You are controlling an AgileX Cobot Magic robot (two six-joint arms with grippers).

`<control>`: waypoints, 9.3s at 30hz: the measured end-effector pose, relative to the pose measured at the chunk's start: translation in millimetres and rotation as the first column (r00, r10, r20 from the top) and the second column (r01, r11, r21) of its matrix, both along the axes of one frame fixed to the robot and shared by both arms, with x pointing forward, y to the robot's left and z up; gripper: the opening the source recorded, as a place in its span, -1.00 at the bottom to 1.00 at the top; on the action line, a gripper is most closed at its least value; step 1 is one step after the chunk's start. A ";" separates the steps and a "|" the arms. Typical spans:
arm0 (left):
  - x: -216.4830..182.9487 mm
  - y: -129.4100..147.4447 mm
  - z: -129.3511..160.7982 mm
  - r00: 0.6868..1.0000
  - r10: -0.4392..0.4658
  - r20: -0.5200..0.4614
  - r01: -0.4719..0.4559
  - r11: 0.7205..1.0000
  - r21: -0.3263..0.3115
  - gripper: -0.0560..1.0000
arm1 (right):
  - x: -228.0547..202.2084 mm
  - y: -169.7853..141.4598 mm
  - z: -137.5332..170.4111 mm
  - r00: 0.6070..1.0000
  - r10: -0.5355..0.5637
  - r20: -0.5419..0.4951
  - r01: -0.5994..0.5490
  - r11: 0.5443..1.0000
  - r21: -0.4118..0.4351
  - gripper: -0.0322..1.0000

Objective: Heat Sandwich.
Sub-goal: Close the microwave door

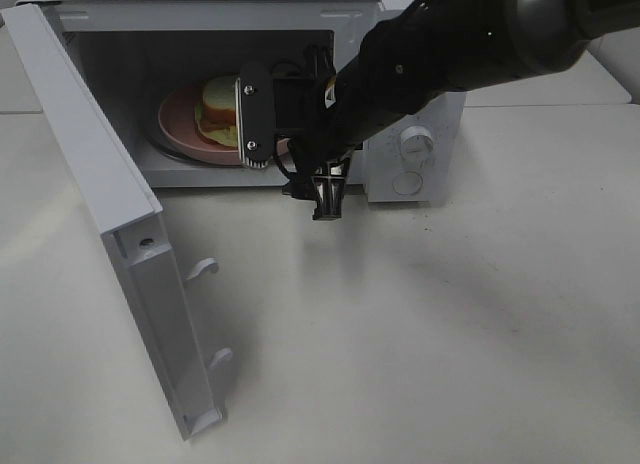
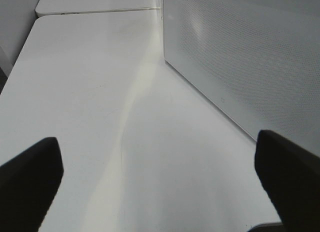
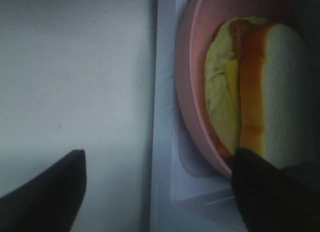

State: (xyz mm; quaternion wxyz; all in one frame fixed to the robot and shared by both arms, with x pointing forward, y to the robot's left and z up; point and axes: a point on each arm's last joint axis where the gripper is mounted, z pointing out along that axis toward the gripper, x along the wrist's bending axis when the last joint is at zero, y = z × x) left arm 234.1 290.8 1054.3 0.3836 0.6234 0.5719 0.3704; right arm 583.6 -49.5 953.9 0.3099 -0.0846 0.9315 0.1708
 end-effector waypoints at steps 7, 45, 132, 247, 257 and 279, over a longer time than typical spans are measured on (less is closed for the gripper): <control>0.0 0.0 0.0 1.000 0.000 0.000 0.000 1.000 0.000 0.98 | -23.6 -17.2 9.2 1.000 0.000 -0.009 0.000 1.000 -0.006 0.55; 0.0 0.0 0.0 1.000 0.000 0.000 0.000 1.000 0.000 0.98 | -168.4 -126.7 78.7 0.807 -0.470 -0.357 0.533 0.840 0.099 0.55; 0.0 0.0 0.0 1.000 0.000 0.000 0.000 1.000 0.000 0.98 | -354.7 -254.6 93.0 0.315 -0.825 -0.469 0.800 -0.034 0.599 0.55; 206.8 -59.3 -97.0 0.907 -0.334 0.256 0.356 0.934 -0.044 -0.89 | -354.6 -254.6 93.1 0.316 -0.825 -0.468 0.799 -0.034 0.600 0.55; 208.1 -85.2 -114.1 0.926 -0.296 0.236 0.317 0.946 -0.059 -0.89 | -354.6 -254.6 93.1 0.316 -0.825 -0.468 0.799 -0.034 0.600 0.55; 261.7 -177.4 -104.6 0.901 -0.307 0.307 0.342 0.938 -0.064 -0.89 | -354.6 -254.6 93.1 0.316 -0.825 -0.468 0.799 -0.034 0.600 0.55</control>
